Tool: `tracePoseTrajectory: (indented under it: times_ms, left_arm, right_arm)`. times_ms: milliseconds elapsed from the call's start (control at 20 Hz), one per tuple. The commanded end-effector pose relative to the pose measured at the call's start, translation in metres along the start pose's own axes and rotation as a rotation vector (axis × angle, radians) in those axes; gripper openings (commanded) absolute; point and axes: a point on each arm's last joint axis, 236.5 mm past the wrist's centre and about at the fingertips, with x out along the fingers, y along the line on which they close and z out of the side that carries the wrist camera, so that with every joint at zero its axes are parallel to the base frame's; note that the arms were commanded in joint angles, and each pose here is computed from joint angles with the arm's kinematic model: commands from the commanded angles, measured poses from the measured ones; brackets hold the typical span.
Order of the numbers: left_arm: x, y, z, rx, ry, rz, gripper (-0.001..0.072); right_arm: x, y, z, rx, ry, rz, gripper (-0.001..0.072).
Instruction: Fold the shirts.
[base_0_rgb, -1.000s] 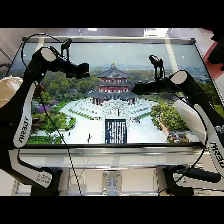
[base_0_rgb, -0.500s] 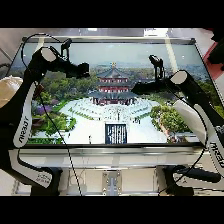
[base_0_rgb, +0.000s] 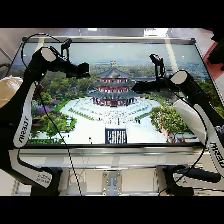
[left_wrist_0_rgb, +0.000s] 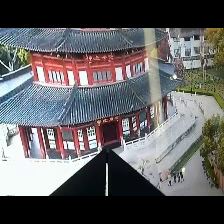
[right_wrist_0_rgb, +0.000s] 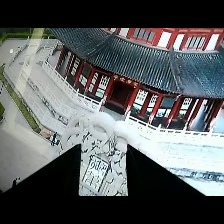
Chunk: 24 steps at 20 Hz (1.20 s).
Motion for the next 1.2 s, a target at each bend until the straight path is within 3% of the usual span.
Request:
tracePoseTrajectory:
  times_ms: [0, 250, 550, 750, 800, 900, 950, 1050, 1150]
  left_arm:
    - [0.000, 0.000, 0.007, -0.001, -0.027, -0.002, 0.0011]
    - [-0.001, 0.002, 0.021, 0.024, -0.088, 0.011, 0.0012]
    - [-0.006, 0.047, 0.023, 0.129, -0.083, 0.207, 0.0011]
    - [-0.007, 0.054, 0.021, 0.144, -0.073, 0.237, 0.0013]
    - [-0.008, 0.056, 0.026, 0.154, -0.093, 0.246, 0.0093]
    - [-0.018, 0.076, 0.045, 0.250, -0.151, 0.351, 0.0595]
    - [-0.033, 0.094, 0.061, 0.314, -0.190, 0.458, 0.0662]
    - [-0.086, 0.132, 0.100, 0.403, -0.285, 0.723, 0.0661]
    - [-0.162, 0.173, 0.126, 0.368, -0.371, 0.975, 0.0660]
  right_arm:
    - [0.000, -0.002, 0.004, -0.003, -0.017, -0.010, 0.0341]
    - [0.000, -0.009, 0.007, -0.021, -0.027, -0.040, 0.0340]
    - [0.000, -0.015, 0.007, -0.038, -0.029, -0.064, 0.0340]
    - [0.000, -0.017, 0.007, -0.044, -0.027, -0.071, 0.0340]
    - [0.000, -0.017, 0.006, -0.043, -0.025, -0.071, 0.0340]
    - [0.000, -0.017, 0.005, -0.045, -0.020, -0.072, 0.0340]
    - [0.000, -0.017, 0.003, -0.046, -0.010, -0.070, 0.0340]
    - [0.000, -0.016, -0.005, -0.053, 0.022, -0.069, 0.0340]
    - [-0.001, -0.020, -0.015, -0.069, 0.068, -0.082, 0.0341]
